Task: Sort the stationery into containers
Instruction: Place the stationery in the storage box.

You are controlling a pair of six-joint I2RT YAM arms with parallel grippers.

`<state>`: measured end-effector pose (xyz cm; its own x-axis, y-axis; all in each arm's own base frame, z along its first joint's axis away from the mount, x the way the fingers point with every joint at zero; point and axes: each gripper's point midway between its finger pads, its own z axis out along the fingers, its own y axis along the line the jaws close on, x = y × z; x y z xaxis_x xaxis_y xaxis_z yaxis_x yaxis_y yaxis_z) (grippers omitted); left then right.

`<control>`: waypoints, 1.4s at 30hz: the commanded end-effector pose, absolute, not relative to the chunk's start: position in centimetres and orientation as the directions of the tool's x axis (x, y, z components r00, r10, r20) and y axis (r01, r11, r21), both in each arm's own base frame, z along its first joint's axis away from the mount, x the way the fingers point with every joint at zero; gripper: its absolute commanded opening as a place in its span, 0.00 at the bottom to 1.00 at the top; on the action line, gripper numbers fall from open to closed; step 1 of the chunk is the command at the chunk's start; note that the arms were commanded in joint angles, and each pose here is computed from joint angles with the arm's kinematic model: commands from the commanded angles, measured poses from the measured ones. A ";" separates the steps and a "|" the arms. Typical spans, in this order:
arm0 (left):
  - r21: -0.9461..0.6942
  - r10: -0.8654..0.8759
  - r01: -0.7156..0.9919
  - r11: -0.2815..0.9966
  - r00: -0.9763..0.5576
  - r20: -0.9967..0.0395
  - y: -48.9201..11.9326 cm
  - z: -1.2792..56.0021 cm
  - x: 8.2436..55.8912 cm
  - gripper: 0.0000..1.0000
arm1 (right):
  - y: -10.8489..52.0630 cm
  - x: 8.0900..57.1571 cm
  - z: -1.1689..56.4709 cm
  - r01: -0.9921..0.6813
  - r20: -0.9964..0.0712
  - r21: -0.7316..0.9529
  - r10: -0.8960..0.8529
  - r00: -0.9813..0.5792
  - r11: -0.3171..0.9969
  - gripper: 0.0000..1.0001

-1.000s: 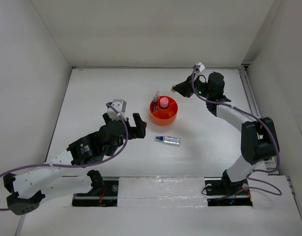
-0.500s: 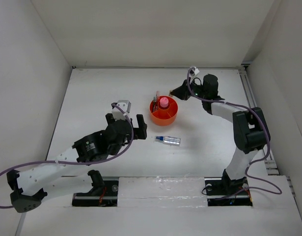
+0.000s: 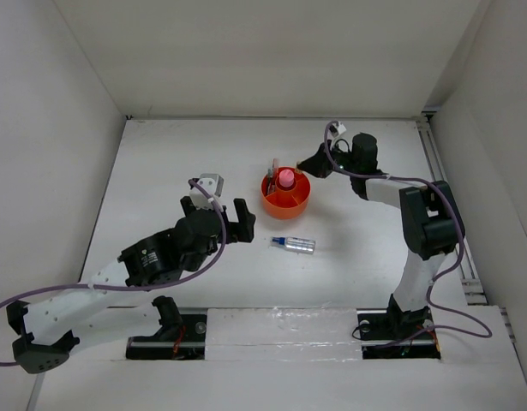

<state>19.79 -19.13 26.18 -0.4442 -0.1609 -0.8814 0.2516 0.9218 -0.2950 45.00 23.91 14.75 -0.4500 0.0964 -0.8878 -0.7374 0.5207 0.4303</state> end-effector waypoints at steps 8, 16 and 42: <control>-0.337 -0.204 0.282 0.898 -0.411 -0.889 -19.5 28.6 19.8 1.00 | 25.3 44.6 15.5 -0.788 -0.914 0.389 0.094 -0.394 0.477 0.04; -0.337 -0.204 0.282 0.898 -0.411 -0.889 -19.3 28.6 19.6 1.00 | 26.5 43.7 14.9 -0.789 -0.905 0.401 0.070 -0.420 0.466 0.10; -0.326 -0.252 0.126 0.937 -0.401 -0.881 -17.4 27.5 20.7 1.00 | 23.1 43.8 22.1 -0.702 -0.947 0.315 0.161 -0.279 0.638 0.66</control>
<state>20.06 -18.18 26.36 -0.4282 -0.1957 -0.8822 0.2013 0.9311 -0.3042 43.04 24.57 18.33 -0.3757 0.1120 -0.9200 -0.7352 0.5683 0.3694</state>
